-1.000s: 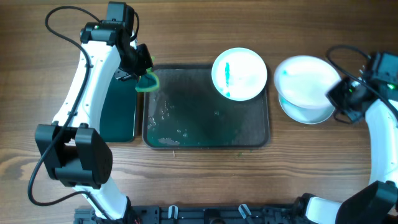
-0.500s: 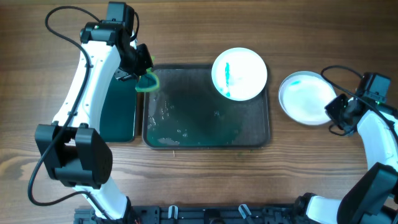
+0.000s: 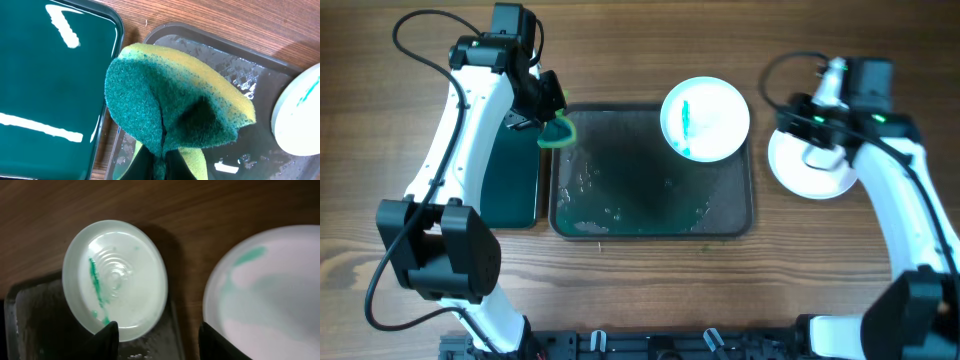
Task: Clean dirty plates on tray and stack at the side
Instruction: 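Move the right gripper to the third plate and drag it onto the tray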
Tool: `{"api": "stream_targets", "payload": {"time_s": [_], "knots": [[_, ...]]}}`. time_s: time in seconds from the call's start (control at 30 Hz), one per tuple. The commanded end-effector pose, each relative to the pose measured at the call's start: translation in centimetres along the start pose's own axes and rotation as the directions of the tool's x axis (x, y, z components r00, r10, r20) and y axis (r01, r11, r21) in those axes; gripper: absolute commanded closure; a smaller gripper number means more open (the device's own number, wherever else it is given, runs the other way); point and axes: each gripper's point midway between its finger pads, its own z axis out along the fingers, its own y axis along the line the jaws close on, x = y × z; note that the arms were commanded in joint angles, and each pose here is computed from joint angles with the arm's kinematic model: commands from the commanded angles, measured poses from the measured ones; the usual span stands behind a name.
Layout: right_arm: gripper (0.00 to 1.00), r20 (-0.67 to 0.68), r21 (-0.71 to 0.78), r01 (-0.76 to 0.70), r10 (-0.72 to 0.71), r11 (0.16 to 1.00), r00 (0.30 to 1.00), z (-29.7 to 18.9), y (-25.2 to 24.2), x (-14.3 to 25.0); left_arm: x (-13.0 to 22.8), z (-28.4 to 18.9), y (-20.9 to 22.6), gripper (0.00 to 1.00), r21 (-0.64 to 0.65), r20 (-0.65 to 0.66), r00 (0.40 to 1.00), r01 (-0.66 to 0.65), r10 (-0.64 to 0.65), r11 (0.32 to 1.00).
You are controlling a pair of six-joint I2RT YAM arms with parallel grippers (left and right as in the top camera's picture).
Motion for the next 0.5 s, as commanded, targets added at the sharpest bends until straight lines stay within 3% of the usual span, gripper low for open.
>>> {"api": "stream_targets", "payload": {"time_s": [0.0,0.2,0.47], "knots": [[0.48,-0.050,0.053,0.088,-0.086,0.995,0.995,3.3,1.1,-0.8,0.1,0.4,-0.4,0.96,0.009,-0.013,1.000,-0.017,0.017,1.000],[0.48,-0.131,0.003,0.226,-0.223,0.974,0.966,9.1,1.0,-0.6,0.0,0.3,-0.5,0.96,0.012,-0.006,1.000,-0.018,0.018,1.000],[0.53,-0.129,-0.010,0.309,-0.308,0.951,0.943,13.5,0.1,-0.4,-0.2,0.3,-0.5,0.96,0.015,0.000,1.000,-0.018,0.018,1.000]]}}
